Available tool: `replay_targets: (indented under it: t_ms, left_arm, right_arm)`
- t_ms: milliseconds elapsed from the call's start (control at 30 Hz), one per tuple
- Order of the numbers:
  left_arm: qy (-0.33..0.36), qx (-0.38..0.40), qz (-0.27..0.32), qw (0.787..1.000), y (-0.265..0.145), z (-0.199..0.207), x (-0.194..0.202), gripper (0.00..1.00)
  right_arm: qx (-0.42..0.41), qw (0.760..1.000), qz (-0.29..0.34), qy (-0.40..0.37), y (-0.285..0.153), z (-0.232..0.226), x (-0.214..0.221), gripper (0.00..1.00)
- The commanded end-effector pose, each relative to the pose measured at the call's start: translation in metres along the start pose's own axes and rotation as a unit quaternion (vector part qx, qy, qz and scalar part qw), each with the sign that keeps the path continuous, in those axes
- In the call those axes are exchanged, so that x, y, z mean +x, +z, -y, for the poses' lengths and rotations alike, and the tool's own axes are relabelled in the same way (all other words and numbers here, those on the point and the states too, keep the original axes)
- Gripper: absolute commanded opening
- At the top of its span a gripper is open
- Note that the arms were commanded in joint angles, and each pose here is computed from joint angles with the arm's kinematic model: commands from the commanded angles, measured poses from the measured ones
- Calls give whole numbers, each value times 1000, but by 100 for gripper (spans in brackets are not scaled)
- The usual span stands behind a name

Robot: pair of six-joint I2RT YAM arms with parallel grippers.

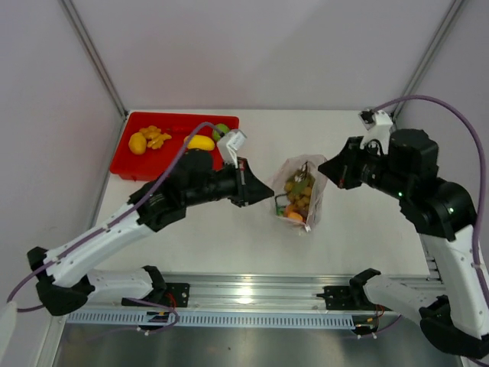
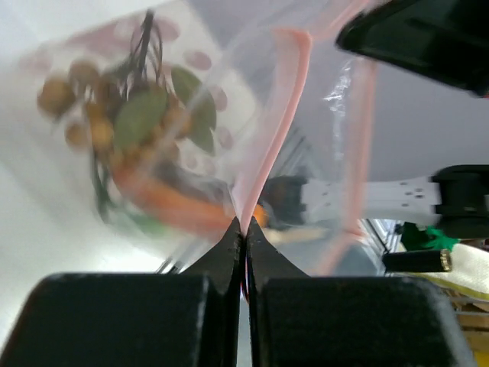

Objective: Place the food in the zip-top bag and seal the zipper
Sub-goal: Adjust the zipper food storage bag at the center of the board, then pick up the fake vegetable from the bin.

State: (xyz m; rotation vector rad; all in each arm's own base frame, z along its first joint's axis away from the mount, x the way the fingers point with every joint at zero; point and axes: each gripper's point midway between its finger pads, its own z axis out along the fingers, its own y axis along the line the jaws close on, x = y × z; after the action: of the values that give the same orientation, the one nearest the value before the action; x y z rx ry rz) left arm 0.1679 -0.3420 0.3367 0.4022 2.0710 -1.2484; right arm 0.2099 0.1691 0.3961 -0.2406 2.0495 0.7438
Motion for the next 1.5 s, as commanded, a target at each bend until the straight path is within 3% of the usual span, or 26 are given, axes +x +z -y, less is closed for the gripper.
replay_targets:
  t_ms: [0,100,233,433,533,667,867,1100,1200,1267,1333,1400,1467]
  left_arm:
    - [-9,-30,-9,999,-3,-22,17,0]
    - [-30,-72,-46,996,14,-58,46,0]
    - [-29,-89,-67,993,30,-70,50,1]
    - [5,-31,-18,999,16,-11,-1,1]
    - [19,-20,-17,999,9,4,1,0]
    - [7,-41,-24,999,17,-18,21,1]
    - [-3,-88,-79,993,46,-60,58,1]
    - [29,-106,-31,993,41,-67,22,1]
    - [28,-122,-11,992,34,-80,6,28]
    - [31,-127,22,991,26,-88,-12,61]
    - [38,-137,59,988,11,-100,-28,75]
    - [43,-143,99,984,3,-107,-44,97]
    - [40,-195,153,968,-17,-132,-69,100]
  right_arm:
    - [-25,1000,7,2,-6,-6,8,0]
    - [30,999,-24,-3,21,29,40,0]
    - [91,994,-54,-11,45,65,63,0]
    - [75,997,-1,-21,15,43,20,0]
    - [53,998,35,-21,-13,24,-2,0]
    - [49,997,48,-22,-21,23,-2,0]
    - [76,997,-23,-15,27,55,49,0]
    - [72,997,-24,-18,38,54,43,0]
    - [72,997,-24,-21,40,53,37,0]
    - [73,997,-25,-21,43,53,36,0]
    - [75,997,-27,-21,45,55,37,0]
    - [76,996,-34,-22,51,56,39,0]
    - [78,996,-42,-22,56,58,41,0]
